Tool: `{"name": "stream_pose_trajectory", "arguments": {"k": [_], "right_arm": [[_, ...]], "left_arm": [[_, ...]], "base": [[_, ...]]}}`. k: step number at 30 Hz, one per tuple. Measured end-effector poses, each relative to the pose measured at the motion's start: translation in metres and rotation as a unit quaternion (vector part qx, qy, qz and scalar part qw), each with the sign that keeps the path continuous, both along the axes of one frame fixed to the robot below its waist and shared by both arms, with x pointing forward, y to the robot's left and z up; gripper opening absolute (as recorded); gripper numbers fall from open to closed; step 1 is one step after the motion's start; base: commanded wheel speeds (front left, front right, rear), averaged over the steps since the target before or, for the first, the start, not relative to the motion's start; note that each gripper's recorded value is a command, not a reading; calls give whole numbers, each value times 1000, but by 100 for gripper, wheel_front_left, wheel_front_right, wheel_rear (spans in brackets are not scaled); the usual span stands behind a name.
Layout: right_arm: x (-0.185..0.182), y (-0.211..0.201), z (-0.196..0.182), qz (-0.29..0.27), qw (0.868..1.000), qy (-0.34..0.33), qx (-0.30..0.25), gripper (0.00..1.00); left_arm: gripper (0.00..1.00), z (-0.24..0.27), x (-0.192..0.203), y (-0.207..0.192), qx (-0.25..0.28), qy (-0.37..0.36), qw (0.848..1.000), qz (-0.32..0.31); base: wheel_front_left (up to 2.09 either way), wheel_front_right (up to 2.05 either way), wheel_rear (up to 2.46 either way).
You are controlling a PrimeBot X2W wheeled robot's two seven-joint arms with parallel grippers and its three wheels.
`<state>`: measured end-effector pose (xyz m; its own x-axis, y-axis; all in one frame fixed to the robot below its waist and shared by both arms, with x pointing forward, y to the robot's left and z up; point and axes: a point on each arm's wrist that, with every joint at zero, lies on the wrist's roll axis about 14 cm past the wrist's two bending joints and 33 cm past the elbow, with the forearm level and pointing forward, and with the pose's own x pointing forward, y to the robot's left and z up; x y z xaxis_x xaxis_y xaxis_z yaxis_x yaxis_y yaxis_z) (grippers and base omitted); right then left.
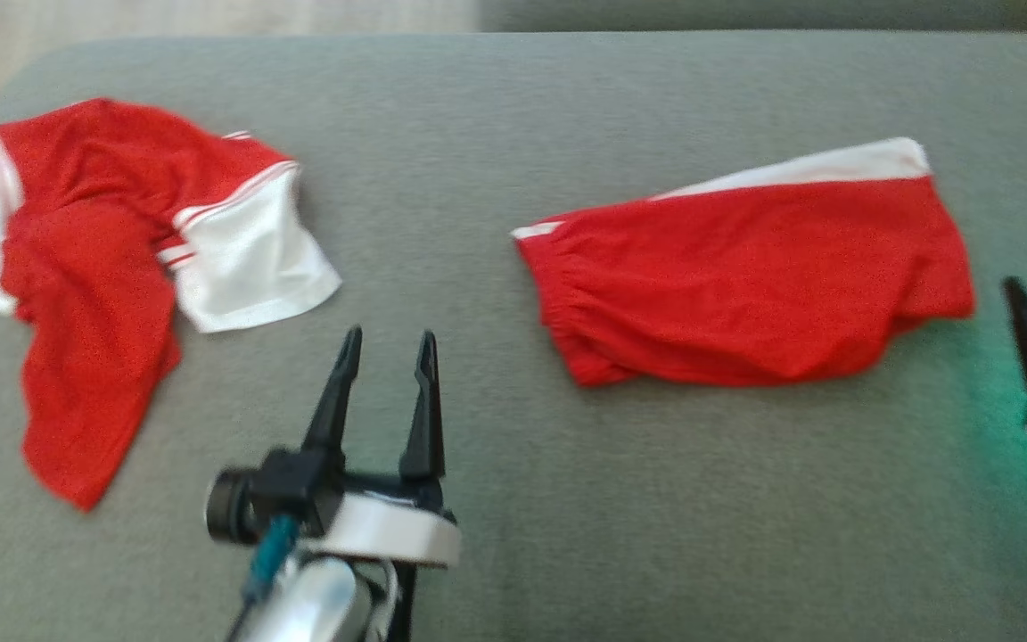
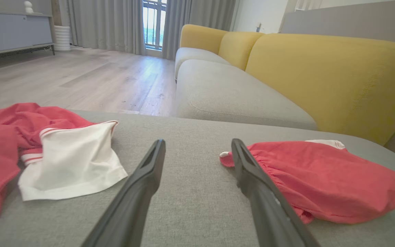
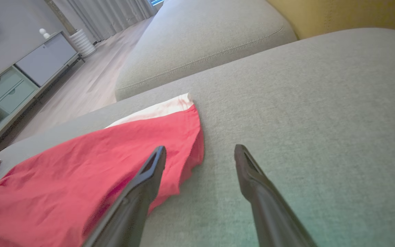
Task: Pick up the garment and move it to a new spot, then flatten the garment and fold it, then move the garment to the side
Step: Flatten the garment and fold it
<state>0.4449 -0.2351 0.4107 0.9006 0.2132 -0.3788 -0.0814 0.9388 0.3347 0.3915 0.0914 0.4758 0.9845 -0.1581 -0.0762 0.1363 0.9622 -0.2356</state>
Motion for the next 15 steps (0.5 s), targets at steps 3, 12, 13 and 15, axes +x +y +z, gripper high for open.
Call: {"name": "stream_pose_trajectory", "arguments": {"k": [3, 12, 13, 15], "right_arm": [[11, -9, -5, -21, 1000, 6, -9, 100], [56, 8, -28, -28, 998, 46, -14, 100], [59, 10, -32, -27, 998, 53, -14, 100], [63, 14, -42, -26, 997, 72, -16, 100]], "left_arm": [[100, 1, -16, 9, 3, -3, 1000, 29], [100, 0, -31, 31, 33, -10, 997, 63], [100, -1, -32, 33, 36, -9, 997, 66], [100, -3, -31, 36, 39, -7, 997, 71]], "base": [[0, 0, 0], [0, 0, 0], [0, 0, 0], [0, 0, 0]]}}
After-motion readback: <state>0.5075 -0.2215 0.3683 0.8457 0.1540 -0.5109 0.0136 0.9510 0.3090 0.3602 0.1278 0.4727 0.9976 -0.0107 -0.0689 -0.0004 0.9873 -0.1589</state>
